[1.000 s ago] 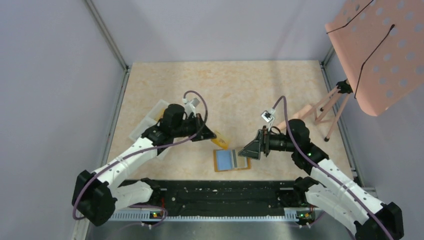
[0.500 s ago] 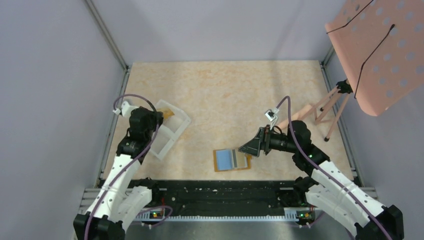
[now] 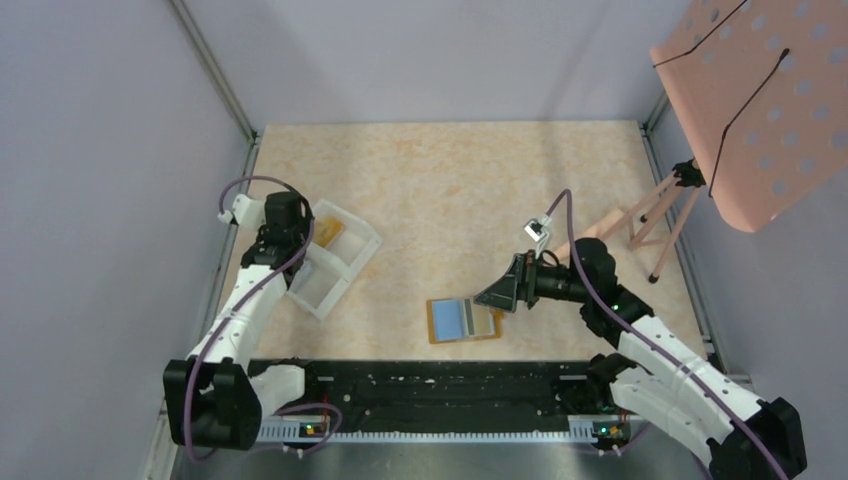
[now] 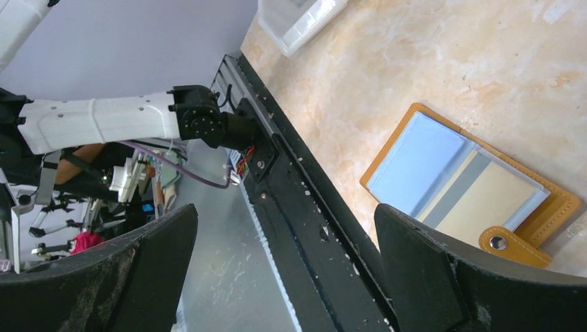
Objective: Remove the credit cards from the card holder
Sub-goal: Place the credit card in the storage box.
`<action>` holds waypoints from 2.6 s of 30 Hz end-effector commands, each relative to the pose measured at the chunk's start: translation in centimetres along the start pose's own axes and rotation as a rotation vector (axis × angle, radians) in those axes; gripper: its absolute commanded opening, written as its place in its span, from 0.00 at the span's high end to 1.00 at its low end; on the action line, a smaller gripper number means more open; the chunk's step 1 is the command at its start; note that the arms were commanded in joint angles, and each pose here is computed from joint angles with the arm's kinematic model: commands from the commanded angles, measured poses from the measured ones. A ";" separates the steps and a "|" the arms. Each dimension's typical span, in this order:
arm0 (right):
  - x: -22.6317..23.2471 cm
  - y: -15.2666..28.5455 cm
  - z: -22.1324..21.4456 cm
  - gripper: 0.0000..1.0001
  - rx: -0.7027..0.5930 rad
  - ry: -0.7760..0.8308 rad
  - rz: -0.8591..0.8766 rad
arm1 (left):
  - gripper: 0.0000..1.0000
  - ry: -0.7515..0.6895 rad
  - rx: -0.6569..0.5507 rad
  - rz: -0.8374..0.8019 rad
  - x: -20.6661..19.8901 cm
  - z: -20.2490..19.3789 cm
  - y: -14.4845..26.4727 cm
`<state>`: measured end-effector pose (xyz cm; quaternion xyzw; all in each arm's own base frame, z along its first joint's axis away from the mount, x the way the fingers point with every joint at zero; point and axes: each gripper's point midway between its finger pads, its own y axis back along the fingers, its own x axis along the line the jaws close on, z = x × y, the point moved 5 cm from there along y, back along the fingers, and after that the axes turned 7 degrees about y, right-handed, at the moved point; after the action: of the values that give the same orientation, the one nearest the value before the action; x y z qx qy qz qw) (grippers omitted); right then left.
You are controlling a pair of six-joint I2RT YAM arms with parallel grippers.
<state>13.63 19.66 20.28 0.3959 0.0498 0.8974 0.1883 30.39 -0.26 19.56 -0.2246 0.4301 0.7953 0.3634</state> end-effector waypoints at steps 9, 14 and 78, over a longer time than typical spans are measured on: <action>0.5 -0.5 0.7 0.01 -0.016 0.013 0.045 | 1.00 0.046 0.005 -0.042 -2.5 -0.5 -3.4; 0.4 -0.5 0.6 0.01 -0.015 0.006 0.037 | 1.00 0.026 0.005 -0.037 -2.2 -0.9 -4.2; -2.9 -1.9 -0.3 0.01 0.046 -0.091 -0.113 | 0.56 -0.126 -0.018 0.042 -2.1 -0.1 -4.9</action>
<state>15.12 20.25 16.74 0.4538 0.0915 0.8590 0.2186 35.22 -0.06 14.86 -0.1451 0.4320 0.8135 0.3614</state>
